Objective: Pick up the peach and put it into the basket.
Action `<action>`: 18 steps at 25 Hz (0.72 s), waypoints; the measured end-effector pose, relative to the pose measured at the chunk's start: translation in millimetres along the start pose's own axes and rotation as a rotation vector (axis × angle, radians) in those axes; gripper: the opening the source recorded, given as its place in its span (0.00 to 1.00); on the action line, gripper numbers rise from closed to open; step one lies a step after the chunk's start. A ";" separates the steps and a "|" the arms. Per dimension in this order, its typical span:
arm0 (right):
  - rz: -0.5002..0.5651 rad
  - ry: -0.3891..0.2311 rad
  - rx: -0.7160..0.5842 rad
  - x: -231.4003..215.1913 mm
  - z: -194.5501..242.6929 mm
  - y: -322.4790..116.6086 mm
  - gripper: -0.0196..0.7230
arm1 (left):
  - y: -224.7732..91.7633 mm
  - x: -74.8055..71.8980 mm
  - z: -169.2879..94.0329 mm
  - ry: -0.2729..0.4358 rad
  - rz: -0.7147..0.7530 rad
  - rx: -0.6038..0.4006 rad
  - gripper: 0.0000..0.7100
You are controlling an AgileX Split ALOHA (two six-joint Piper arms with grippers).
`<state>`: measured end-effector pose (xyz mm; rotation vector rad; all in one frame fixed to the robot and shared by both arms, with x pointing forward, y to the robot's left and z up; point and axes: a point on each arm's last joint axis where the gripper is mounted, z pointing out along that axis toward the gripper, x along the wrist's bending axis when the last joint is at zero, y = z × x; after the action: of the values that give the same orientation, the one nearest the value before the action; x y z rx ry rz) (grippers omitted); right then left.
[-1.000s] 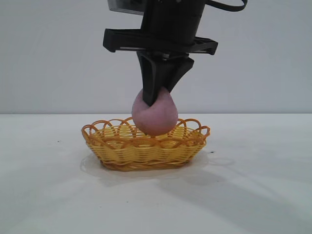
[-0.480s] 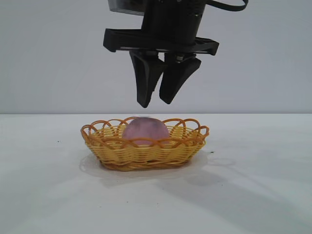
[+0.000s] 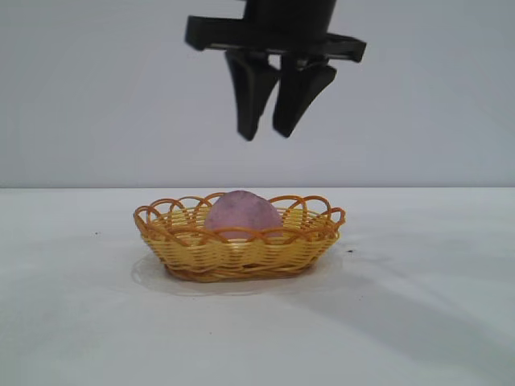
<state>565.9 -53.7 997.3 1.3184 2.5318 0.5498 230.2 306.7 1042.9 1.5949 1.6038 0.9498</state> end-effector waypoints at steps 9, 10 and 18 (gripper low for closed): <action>0.279 -0.131 0.047 -119.2 -4.8 -14.0 0.58 | 0.0 0.0 0.0 0.000 0.000 0.000 0.75; 0.313 -0.146 0.056 -132.9 -6.0 -18.3 0.58 | 0.0 0.0 0.0 0.000 0.000 0.000 0.75; 0.450 -0.197 0.144 -184.6 -13.8 -44.6 0.58 | 0.0 0.0 0.0 0.000 0.000 0.000 0.75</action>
<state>632.7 -232.0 996.7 1.9098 2.1531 0.2982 230.2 306.7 1042.9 1.5949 1.6038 0.9498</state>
